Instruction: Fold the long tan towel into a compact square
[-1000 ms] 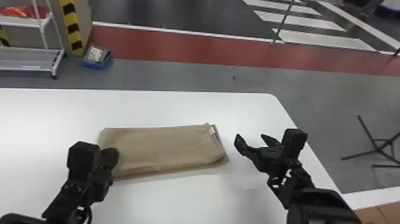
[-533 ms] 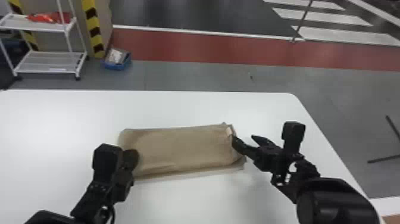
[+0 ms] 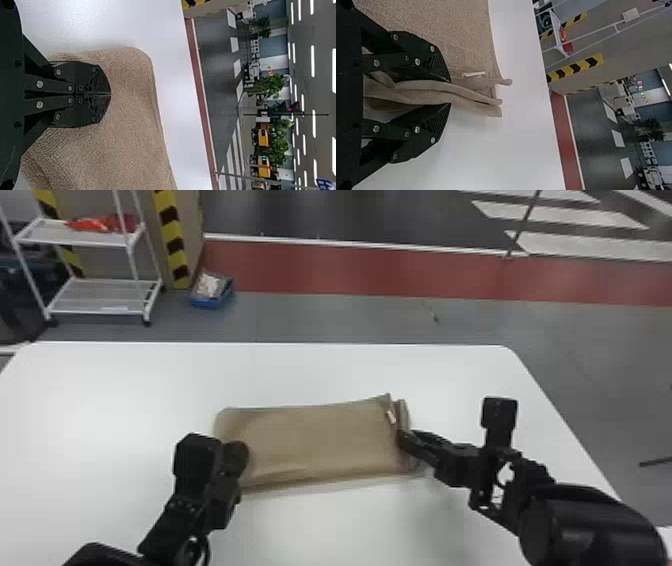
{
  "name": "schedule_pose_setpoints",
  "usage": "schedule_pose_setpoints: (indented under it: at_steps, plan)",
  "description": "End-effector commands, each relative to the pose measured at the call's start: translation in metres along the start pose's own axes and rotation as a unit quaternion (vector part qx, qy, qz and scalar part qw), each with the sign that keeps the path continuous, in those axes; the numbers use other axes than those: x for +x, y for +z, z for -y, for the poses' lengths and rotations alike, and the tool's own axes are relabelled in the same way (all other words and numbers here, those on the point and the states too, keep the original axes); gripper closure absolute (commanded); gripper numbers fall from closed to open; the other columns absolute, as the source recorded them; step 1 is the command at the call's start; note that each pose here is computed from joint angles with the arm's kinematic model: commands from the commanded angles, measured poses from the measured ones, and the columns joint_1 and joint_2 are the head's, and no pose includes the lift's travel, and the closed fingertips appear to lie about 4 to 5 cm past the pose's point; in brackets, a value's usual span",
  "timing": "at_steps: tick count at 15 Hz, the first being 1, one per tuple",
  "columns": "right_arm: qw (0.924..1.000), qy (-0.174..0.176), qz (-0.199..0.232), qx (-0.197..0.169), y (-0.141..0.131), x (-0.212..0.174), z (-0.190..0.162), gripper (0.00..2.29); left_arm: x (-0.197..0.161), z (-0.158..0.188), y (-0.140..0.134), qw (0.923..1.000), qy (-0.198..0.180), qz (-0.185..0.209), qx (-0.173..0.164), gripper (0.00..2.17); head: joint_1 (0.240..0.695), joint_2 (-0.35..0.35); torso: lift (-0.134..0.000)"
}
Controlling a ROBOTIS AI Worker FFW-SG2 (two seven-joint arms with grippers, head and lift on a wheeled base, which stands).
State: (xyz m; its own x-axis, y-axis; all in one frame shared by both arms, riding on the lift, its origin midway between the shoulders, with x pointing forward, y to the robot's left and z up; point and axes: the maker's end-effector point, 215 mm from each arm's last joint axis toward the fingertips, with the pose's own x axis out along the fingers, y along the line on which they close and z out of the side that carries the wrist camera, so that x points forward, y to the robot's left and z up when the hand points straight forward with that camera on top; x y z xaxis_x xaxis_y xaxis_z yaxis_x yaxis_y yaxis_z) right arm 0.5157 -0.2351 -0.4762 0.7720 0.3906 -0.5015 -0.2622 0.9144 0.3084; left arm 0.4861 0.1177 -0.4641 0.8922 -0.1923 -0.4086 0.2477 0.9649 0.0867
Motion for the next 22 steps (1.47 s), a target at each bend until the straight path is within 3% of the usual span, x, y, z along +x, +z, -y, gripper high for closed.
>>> schedule_pose_setpoints:
  at_steps: [1, 2, 3, 8, 11, 13, 17, 20, 22]
  plan:
    - [0.9999, 0.016, 0.002, 0.004, 0.006, -0.002, -0.010, 1.21, 0.000, 0.000, 0.001, 1.0000, 0.000, 0.001, 0.001, 2.06, 0.695, -0.131, -0.123]
    - [0.9993, 0.035, 0.015, 0.006, 0.016, -0.004, -0.020, 1.45, 0.000, 0.000, 0.002, 1.0000, 0.001, 0.001, 0.001, 2.06, 0.695, -0.128, -0.123]
    - [0.9983, 0.050, 0.029, 0.006, 0.029, -0.008, -0.030, 1.51, 0.000, -0.001, 0.003, 1.0000, 0.001, 0.002, 0.001, 2.06, 0.695, -0.123, -0.123]
    - [0.9879, 0.127, 0.086, 0.023, 0.082, -0.033, -0.089, 1.51, 0.004, 0.000, 0.007, 1.0000, -0.001, 0.004, 0.003, 2.06, 0.695, -0.086, -0.123]
    - [0.9798, 0.176, 0.086, 0.041, 0.097, -0.038, -0.130, 1.51, 0.007, 0.008, 0.010, 0.9999, -0.012, 0.005, -0.001, 2.06, 0.695, -0.067, -0.123]
    - [0.9773, 0.190, 0.088, 0.031, 0.106, -0.039, -0.155, 1.51, 0.012, 0.016, 0.012, 0.9998, -0.017, 0.006, 0.006, 2.06, 0.695, -0.044, -0.123]
    - [0.9674, 0.241, 0.062, 0.045, 0.111, -0.039, -0.206, 1.51, 0.016, 0.031, 0.017, 0.9993, -0.036, 0.008, 0.008, 2.06, 0.695, -0.017, -0.123]
    - [0.9718, 0.223, 0.071, 0.025, 0.120, -0.034, -0.208, 1.51, 0.012, 0.040, 0.043, 0.9983, -0.044, 0.037, 0.008, 2.05, 0.695, 0.004, -0.123]
    - [0.9744, 0.207, 0.085, 0.023, 0.130, -0.032, -0.197, 1.51, 0.005, 0.027, 0.065, 0.9972, -0.044, 0.060, -0.004, 2.05, 0.695, 0.000, -0.123]
